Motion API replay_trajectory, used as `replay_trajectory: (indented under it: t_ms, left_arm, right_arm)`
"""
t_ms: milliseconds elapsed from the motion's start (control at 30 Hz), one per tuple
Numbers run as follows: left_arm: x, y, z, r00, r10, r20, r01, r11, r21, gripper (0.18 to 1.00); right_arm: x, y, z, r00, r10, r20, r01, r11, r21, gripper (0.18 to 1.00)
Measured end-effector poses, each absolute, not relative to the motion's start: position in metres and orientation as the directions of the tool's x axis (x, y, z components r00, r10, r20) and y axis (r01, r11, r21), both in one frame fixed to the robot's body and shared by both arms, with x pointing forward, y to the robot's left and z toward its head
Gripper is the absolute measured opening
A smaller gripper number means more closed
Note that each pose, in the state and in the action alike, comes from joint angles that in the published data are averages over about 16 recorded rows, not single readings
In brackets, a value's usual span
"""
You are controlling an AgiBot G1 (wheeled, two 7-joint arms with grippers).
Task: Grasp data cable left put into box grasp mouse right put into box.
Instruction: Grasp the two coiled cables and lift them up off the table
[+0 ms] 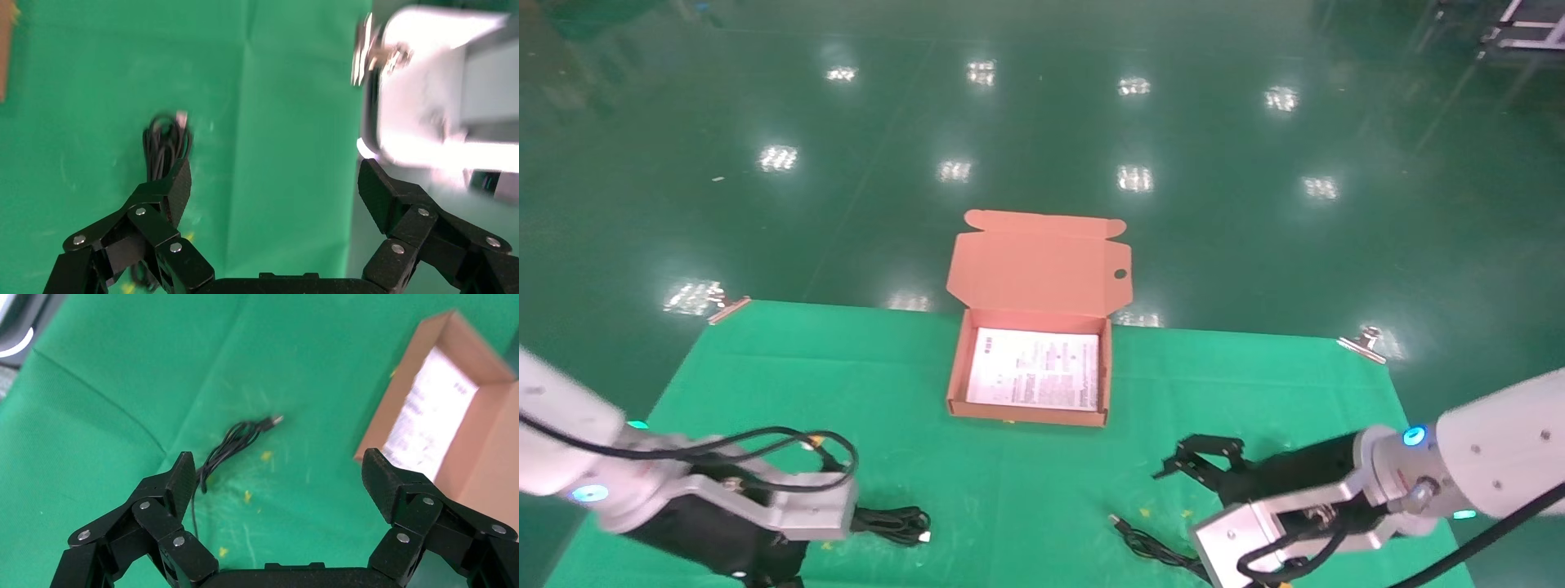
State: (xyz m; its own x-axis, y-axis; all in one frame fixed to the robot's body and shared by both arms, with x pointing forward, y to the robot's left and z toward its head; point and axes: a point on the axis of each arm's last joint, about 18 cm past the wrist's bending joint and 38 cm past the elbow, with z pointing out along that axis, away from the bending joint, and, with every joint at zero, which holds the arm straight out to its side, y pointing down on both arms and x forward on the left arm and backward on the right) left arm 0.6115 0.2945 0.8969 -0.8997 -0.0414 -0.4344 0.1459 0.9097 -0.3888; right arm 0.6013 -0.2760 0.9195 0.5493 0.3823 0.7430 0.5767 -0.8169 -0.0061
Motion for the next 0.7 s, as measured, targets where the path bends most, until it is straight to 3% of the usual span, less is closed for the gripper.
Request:
replay_trajectory:
  t_ms: [333,700]
  left_arm:
    - [0.65,0.296,0.877,-0.868,-0.082,-0.489,0.077,0.952,-0.296,1.001]
    - [0.68,0.297,0.86,-0.836,-0.138,-0.531,0.021,0.959,-0.282,1.001]
  right_arm:
    - [0.633,-0.272,0.883,0.592,0.306,0.746,0.43,-0.902,0.028,1.001]
    - [0.65,-0.26,0.851,0.669,0.172,0.723,0.305,-0.951,-0.056,1.001]
